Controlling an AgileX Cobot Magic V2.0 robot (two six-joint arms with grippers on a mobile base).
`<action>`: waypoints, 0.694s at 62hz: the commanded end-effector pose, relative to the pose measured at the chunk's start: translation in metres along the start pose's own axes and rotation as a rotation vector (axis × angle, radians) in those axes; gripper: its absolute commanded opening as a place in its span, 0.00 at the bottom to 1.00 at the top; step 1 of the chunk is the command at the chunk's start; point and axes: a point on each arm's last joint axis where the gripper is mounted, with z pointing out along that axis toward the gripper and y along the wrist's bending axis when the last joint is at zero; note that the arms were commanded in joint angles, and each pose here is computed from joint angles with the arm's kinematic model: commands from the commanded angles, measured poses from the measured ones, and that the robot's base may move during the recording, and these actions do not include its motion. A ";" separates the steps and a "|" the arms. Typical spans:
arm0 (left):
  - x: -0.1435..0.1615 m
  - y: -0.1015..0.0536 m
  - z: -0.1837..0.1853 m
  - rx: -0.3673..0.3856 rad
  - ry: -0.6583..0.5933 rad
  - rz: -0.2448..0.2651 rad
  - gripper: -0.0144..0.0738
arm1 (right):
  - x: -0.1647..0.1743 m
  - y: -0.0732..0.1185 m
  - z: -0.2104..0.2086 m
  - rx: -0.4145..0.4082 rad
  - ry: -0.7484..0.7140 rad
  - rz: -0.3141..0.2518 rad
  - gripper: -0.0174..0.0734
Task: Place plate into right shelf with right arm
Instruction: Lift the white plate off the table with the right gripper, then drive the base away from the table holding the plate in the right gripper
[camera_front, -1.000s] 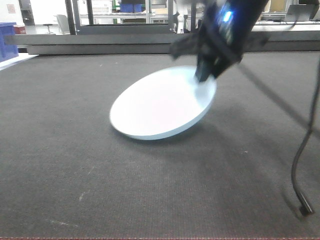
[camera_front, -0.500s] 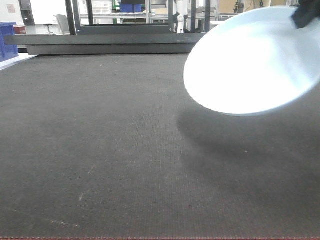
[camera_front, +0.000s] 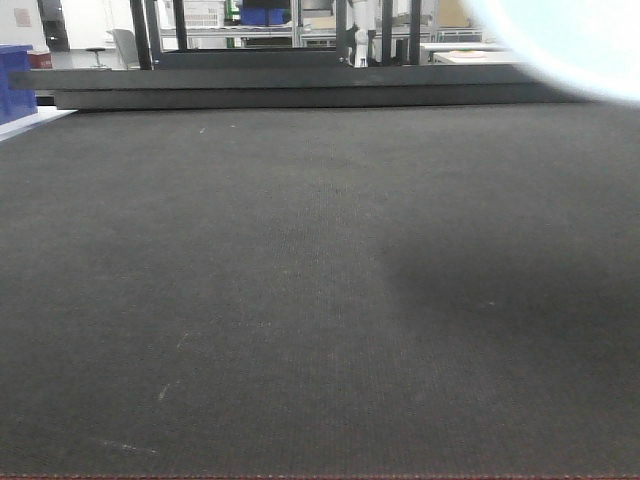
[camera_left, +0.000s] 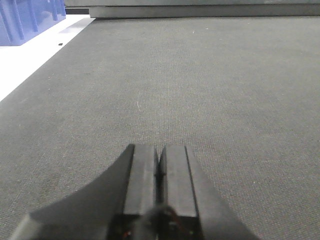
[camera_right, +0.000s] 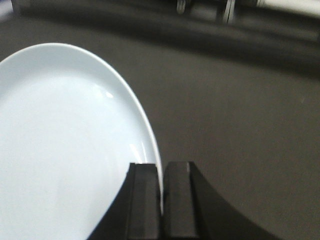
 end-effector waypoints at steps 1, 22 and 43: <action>-0.005 0.002 0.000 -0.018 -0.084 -0.010 0.11 | -0.022 -0.002 -0.025 -0.009 -0.211 -0.017 0.22; -0.005 0.002 0.000 -0.018 -0.084 -0.010 0.11 | -0.030 -0.007 -0.085 -0.022 -0.506 0.002 0.22; -0.005 0.002 0.000 -0.018 -0.084 -0.010 0.11 | -0.030 -0.007 -0.086 -0.023 -0.509 0.002 0.22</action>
